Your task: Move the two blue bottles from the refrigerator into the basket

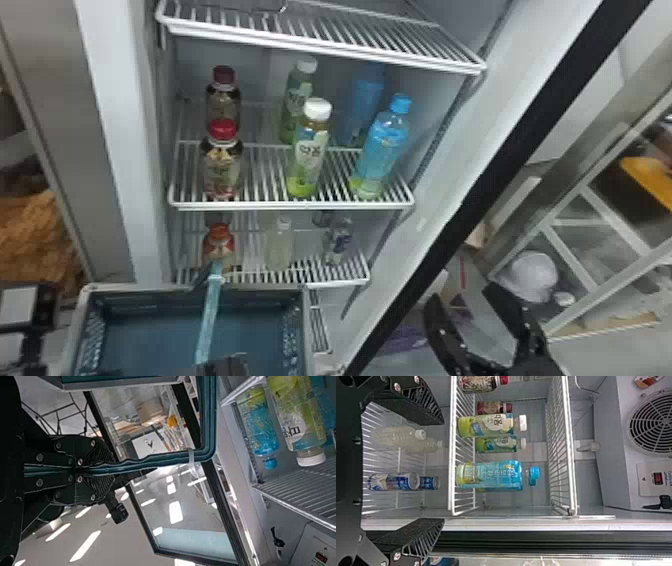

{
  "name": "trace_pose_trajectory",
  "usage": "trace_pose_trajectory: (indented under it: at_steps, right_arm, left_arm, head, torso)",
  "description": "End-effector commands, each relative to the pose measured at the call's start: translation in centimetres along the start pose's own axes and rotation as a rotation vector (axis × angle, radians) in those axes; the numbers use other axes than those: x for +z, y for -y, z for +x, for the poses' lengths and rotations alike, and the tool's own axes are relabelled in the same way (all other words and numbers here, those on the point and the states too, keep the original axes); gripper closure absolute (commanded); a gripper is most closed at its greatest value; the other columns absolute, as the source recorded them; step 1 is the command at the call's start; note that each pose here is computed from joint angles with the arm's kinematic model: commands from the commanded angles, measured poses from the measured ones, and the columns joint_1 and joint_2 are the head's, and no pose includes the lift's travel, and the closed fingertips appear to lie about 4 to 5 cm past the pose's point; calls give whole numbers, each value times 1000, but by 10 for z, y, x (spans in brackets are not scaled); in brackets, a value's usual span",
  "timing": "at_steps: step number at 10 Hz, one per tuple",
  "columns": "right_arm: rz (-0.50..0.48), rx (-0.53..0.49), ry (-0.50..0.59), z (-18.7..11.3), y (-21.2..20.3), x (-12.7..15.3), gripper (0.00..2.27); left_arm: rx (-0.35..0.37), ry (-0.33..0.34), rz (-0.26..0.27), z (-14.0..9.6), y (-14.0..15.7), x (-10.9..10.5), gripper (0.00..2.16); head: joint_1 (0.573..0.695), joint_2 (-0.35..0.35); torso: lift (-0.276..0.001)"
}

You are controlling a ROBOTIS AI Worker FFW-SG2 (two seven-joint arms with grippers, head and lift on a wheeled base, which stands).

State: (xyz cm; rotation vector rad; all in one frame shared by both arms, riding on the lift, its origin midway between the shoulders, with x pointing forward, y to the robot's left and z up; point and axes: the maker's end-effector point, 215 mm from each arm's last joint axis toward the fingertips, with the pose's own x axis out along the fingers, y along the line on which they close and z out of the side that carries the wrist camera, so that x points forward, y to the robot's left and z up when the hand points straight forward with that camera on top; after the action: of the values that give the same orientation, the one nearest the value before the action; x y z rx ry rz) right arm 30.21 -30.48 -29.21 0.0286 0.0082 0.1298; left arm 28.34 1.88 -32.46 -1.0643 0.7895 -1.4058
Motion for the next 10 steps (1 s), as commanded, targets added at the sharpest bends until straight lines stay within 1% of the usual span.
trace_pose_trajectory:
  at_steps: [1,3,6,9,10]
  right_arm:
    - [1,-1,1,0,0,0,140]
    - [0,-6,8,3,2,2,140]
    - [-20,-17,50,25,6,17,136]
    - [11,-46,53,49,11,8,137]
    - [1,-55,61,58,14,9,137]
  left_arm:
    - [-1,1,0,0,0,0,1173]
    - [-5,2,4,1,2,2,1173]
    - [-10,5,11,4,4,5,1173]
    - [-17,7,15,6,5,7,1173]
    - [-20,8,17,7,6,8,1173]
  head:
    - [695,-350]
    - [695,-350]
    - [695,-350]
    - [695,-350]
    - [695,-350]
  torso:
    - [0]
    - [0]
    - [0]
    - [0]
    - [0]
